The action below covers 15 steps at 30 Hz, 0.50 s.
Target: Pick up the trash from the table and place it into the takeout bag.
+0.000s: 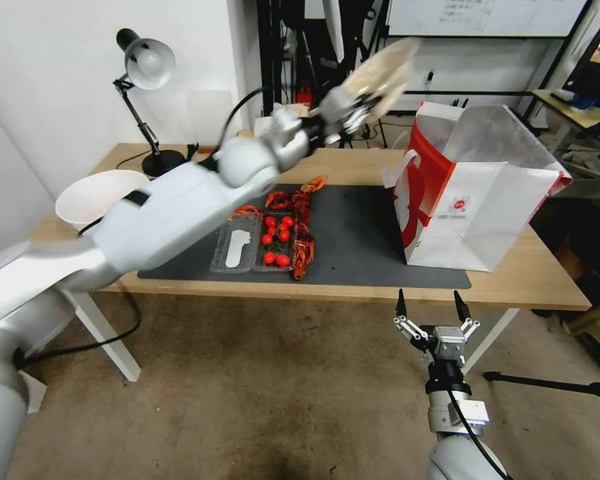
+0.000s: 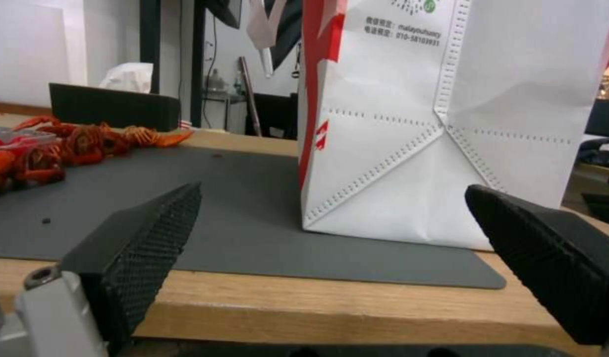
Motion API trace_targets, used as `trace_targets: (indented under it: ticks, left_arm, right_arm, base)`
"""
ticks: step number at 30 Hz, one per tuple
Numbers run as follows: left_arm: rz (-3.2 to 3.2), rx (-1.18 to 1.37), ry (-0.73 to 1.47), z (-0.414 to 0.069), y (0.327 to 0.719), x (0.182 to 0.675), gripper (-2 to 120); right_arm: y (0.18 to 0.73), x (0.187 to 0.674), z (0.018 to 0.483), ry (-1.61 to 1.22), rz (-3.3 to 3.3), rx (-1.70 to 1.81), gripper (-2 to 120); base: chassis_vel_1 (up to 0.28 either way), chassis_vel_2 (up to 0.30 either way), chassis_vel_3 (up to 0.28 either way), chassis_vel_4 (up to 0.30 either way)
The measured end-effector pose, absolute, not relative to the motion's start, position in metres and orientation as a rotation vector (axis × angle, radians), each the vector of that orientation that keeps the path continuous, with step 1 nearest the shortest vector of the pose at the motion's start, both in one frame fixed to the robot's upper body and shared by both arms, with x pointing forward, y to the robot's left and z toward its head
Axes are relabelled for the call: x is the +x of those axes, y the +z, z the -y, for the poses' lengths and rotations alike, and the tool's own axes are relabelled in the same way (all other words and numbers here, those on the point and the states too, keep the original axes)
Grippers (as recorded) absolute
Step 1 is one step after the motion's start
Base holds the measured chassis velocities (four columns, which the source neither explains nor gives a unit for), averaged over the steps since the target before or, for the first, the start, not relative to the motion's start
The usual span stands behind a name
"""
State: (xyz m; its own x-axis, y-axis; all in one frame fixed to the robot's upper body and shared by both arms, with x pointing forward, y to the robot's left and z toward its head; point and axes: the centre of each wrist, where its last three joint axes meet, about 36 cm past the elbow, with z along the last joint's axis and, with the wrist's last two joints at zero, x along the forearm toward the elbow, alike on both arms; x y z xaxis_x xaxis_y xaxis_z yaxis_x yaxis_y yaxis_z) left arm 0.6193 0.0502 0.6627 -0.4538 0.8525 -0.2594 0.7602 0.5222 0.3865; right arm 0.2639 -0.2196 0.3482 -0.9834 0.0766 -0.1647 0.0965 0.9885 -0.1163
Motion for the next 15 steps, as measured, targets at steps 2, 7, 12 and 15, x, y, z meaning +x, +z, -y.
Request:
trace_targets:
  ticks: [2,7,12,15]
  left_arm:
    - [-2.336,1.36,0.247,-0.027,0.671,0.614,0]
    - [-2.352,1.435,0.112,0.02,0.679,0.6,0]
    - [-2.398,1.498,0.005,0.061,0.673,0.592,0]
    - [-2.431,1.507,-0.035,0.073,0.667,0.595,0]
  right_arm:
    - [0.348,0.263,0.22,-0.185,-2.973,0.131,100]
    - [0.348,0.263,0.22,-0.187,-2.971,0.133,100]
    - [0.35,0.263,0.22,-0.184,-2.966,0.132,100]
    - [0.351,0.262,0.22,-0.182,-2.966,0.134,100]
  base:
    - [0.0,0.0,0.0,0.0]
    - [0.0,0.0,0.0,0.0]
    - [0.0,0.0,0.0,0.0]
    - [0.0,0.0,0.0,0.0]
